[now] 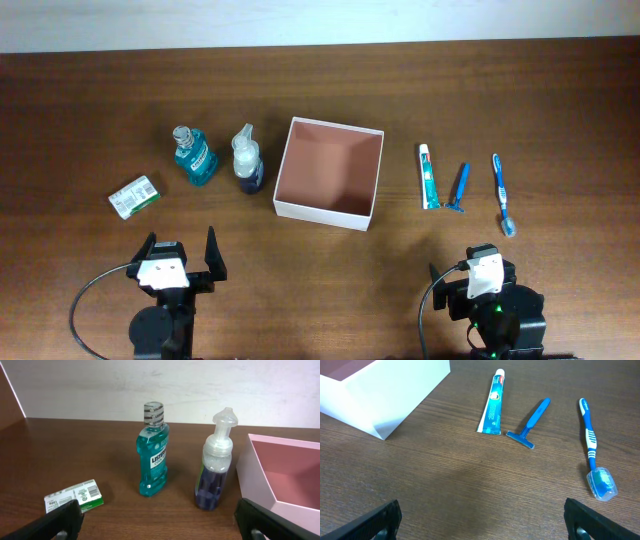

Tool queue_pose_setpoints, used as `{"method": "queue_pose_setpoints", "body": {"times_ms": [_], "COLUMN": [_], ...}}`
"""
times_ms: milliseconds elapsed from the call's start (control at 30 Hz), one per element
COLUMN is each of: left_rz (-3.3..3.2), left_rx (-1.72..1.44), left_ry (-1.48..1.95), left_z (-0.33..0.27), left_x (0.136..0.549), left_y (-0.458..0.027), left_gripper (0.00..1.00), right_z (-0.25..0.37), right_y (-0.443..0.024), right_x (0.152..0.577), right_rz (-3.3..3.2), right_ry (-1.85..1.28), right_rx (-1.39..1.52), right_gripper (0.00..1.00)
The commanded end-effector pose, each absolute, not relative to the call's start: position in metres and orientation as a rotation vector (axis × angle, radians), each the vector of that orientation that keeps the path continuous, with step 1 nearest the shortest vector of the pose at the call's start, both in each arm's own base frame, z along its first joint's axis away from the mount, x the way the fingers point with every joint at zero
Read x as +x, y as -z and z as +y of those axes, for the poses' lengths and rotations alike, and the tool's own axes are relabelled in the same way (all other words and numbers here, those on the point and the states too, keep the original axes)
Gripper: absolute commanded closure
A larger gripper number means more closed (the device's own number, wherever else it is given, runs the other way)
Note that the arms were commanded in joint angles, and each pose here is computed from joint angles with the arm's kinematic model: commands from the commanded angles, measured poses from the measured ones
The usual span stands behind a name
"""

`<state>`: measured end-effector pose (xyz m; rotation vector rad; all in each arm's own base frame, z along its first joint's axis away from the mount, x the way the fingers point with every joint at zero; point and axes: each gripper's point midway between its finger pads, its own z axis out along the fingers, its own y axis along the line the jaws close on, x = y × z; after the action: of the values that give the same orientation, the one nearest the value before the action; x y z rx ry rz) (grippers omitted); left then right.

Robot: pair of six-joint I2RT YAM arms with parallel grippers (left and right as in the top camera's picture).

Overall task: Pack container
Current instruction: 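Move the left gripper toward the white-pump foam soap bottle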

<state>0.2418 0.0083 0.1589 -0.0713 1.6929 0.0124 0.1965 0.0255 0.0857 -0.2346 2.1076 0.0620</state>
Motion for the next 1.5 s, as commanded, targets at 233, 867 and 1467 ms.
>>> {"method": "queue_pose_setpoints", "body": {"times_ms": [233,867,1467], "left_rz": [1.699,1.699,1.732], "left_rx": [-0.048,-0.048,-0.098], "left_ry": [-0.006,-0.006,0.144], "left_z": [0.005,0.005,-0.008], "left_x": [0.242,0.242,0.23], "left_y": [-0.154,-0.154,-0.219], "left_gripper": [0.01,0.0,0.01], "right_z": [0.024,0.024,0.024], "right_y": [-0.086,-0.086,-0.086], "right_x": [0.197,0.197,0.197], "right_rz": [2.103,2.103,2.103], "right_ry": [-0.061,-0.061,-0.061], "right_rx": [-0.222,-0.222,-0.222], "right_gripper": [0.01,0.01,0.01]}}
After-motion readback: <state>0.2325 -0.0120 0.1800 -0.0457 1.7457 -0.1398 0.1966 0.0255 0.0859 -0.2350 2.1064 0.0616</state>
